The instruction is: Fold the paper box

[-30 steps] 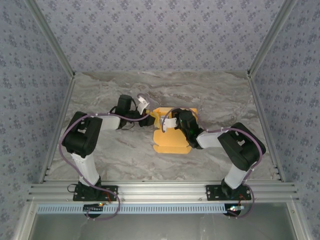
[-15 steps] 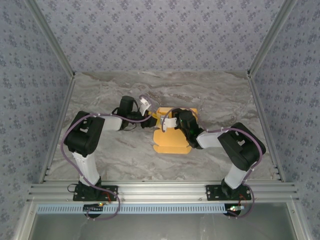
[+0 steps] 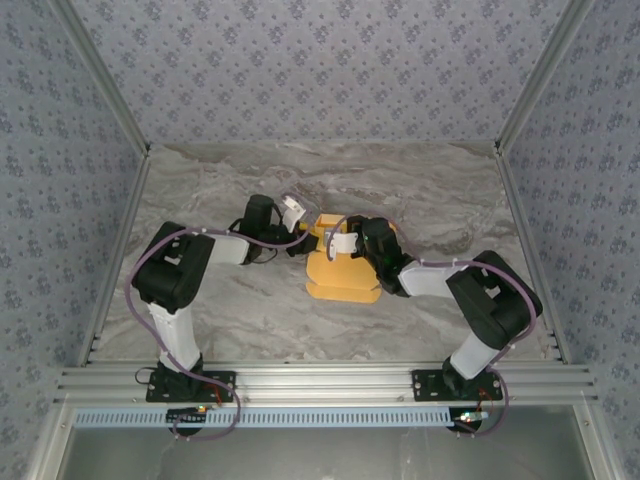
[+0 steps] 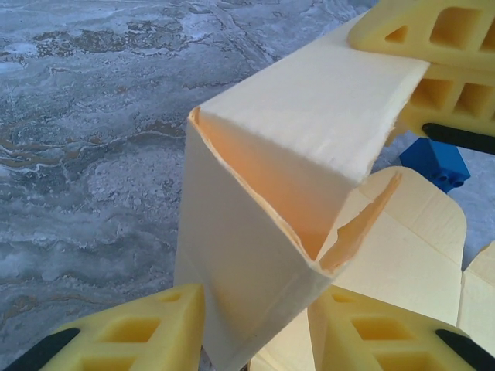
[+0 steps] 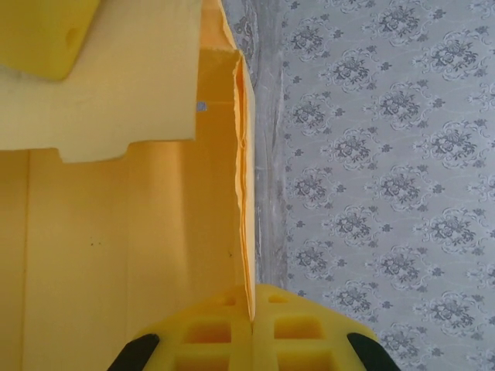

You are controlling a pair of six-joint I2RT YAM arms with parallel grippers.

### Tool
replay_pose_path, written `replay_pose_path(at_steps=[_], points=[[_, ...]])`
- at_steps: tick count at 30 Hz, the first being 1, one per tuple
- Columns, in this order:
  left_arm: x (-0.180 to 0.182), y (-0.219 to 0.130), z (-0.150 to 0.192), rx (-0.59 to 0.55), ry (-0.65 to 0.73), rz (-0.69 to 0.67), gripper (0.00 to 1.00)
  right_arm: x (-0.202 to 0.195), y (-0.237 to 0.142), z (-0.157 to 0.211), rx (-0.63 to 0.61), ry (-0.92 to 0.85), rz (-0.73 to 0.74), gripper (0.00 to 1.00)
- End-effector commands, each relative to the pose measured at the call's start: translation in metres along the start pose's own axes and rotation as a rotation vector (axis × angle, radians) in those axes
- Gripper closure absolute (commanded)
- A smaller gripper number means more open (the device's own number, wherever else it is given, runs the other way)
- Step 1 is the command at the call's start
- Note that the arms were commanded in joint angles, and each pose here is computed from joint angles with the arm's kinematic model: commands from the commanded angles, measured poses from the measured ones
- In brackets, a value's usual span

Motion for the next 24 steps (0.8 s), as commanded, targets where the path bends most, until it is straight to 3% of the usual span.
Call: replay_pose_path(at_steps=[1,24], points=[[0.006,0.003,-0.002,-0.027,-0.001,-0.047,0.61,-0.012,-0.002,-0.009,-0.032,0.043,0.001,1.0],[0.011,0.01,-0.004,-0.076,0.003,-0.097,0.51,0.018,0.014,0.006,0.061,-0.04,-0.062,1.0]])
Point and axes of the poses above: each hand's point on the last joint's axis, 136 mm out from that joint toward the fingers, its own y axis out along the fingers, its own x axis along the line the jaws close on, z = x × y, the point moved 4 cm from there along -y, back along the fingers, and after that the axes turned 7 degrees about y, right-handed, at the moved point
